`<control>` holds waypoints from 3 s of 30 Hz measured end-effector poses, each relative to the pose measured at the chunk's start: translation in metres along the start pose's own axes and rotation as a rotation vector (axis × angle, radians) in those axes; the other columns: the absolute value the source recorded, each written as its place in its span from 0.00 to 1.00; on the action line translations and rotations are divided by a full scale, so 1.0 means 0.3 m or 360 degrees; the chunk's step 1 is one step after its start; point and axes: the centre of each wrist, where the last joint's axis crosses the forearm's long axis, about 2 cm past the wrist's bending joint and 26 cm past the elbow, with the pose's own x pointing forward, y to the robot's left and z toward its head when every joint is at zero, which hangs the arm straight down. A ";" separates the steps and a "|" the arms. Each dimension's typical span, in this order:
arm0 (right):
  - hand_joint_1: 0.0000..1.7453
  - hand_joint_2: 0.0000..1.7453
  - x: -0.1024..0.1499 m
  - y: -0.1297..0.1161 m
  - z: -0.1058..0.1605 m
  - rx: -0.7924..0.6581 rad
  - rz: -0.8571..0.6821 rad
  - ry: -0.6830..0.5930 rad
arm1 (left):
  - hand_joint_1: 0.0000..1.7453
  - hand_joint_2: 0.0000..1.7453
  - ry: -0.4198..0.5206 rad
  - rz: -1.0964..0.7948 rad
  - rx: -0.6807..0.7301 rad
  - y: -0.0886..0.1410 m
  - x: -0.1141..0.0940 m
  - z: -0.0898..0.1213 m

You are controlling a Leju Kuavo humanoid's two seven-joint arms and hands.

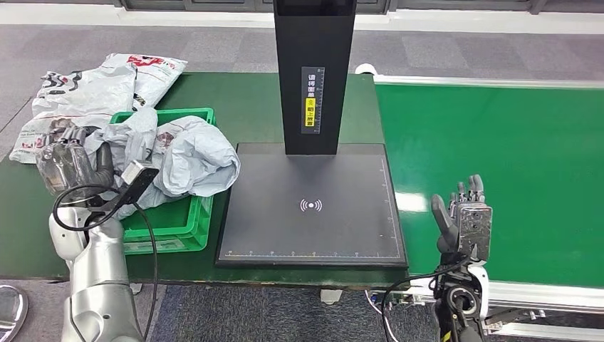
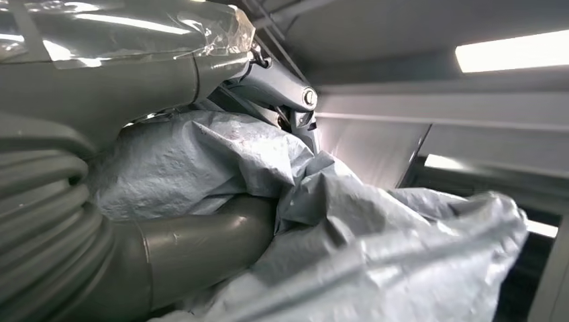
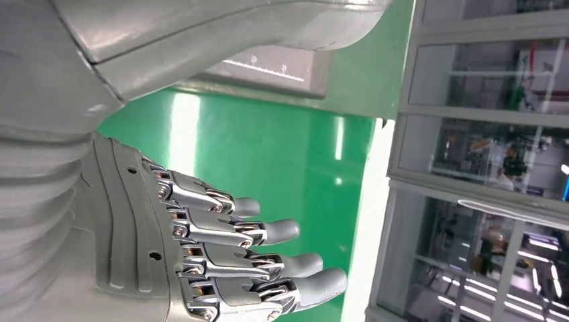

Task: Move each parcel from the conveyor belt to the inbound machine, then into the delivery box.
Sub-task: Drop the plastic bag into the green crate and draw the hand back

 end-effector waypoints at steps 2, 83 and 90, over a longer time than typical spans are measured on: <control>0.00 1.00 0.005 -0.008 -0.004 -0.0016 0.0001 -0.0010 | 1.00 1.00 0.0031 0.0017 -0.0081 -0.032 0.018 0.012; 0.00 1.00 0.149 0.282 -0.112 0.0430 0.0109 -0.0352 | 0.00 1.00 -0.0210 0.2133 -0.0499 -0.062 0.710 0.112; 0.00 1.00 0.146 0.333 -0.083 0.0516 0.0117 -0.0356 | 0.00 1.00 -0.0258 0.2192 -0.0624 -0.077 0.780 0.168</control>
